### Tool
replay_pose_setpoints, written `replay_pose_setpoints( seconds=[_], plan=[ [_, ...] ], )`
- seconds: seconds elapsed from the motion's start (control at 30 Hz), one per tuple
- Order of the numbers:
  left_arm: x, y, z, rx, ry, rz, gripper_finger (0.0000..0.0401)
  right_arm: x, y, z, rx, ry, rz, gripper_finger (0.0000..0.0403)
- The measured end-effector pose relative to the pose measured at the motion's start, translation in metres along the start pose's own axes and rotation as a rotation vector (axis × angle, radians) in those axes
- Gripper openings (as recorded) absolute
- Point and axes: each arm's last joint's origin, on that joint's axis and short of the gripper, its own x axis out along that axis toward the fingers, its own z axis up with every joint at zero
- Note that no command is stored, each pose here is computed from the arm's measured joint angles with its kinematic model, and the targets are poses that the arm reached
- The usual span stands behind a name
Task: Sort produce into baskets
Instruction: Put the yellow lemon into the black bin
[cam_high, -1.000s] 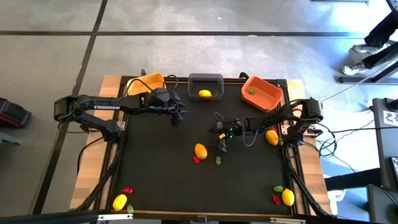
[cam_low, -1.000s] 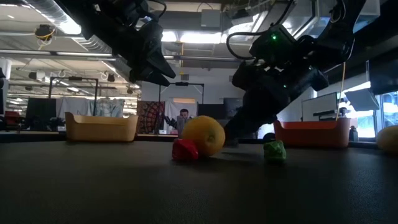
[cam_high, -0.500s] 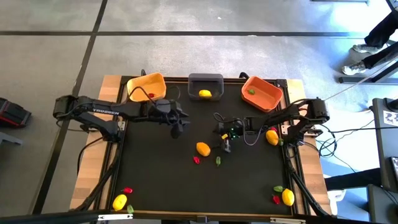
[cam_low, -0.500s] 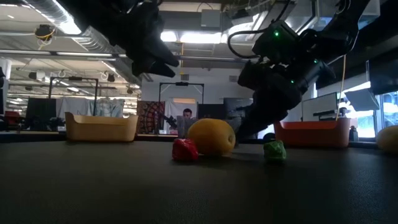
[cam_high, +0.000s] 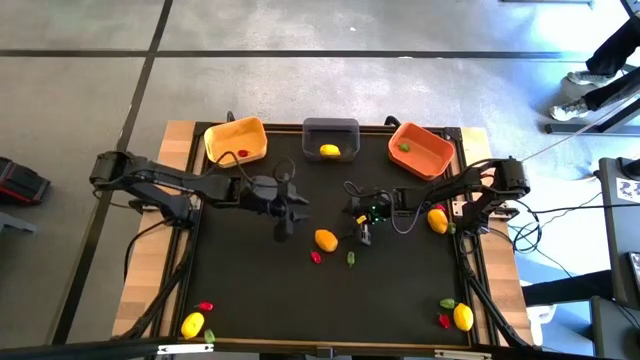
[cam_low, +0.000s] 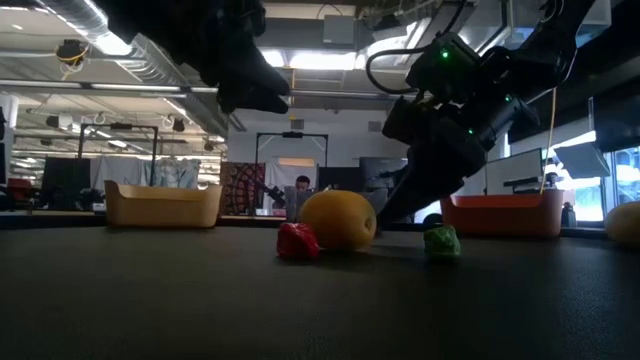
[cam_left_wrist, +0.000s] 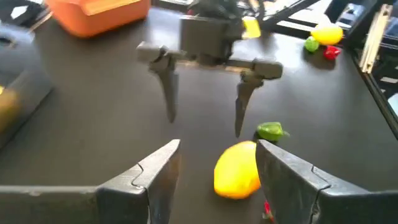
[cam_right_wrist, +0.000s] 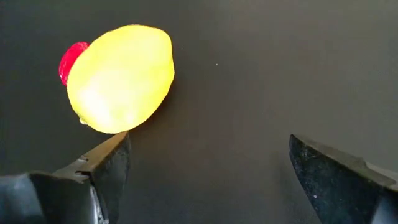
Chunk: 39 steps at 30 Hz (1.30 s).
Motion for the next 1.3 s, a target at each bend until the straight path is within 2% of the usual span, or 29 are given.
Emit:
replay_pose_setpoints(
  seconds=[0.43, 0.73, 0.97, 1.3],
  plan=[
    [0.059, -0.01, -0.03, 0.069, 0.043, -0.178, 0.0203, 0.0, 0.0, 0.0, 0.0, 0.0, 0.0, 0.0372],
    [0.083, -0.009, -0.046, 0.199, 0.013, -0.185, 0.0203, 0.0, 0.0, 0.0, 0.0, 0.001, 0.0, 0.0372],
    [0.087, -0.008, -0.05, 0.138, 0.035, -0.18, 0.0203, 0.0, 0.0, 0.0, 0.0, 0.0, 0.0, 0.0372],
    [0.087, -0.007, -0.05, 0.184, 0.021, -0.144, 0.0207, 0.0, 0.0, 0.0, 0.001, 0.0, 0.0, 0.0372]
  ],
)
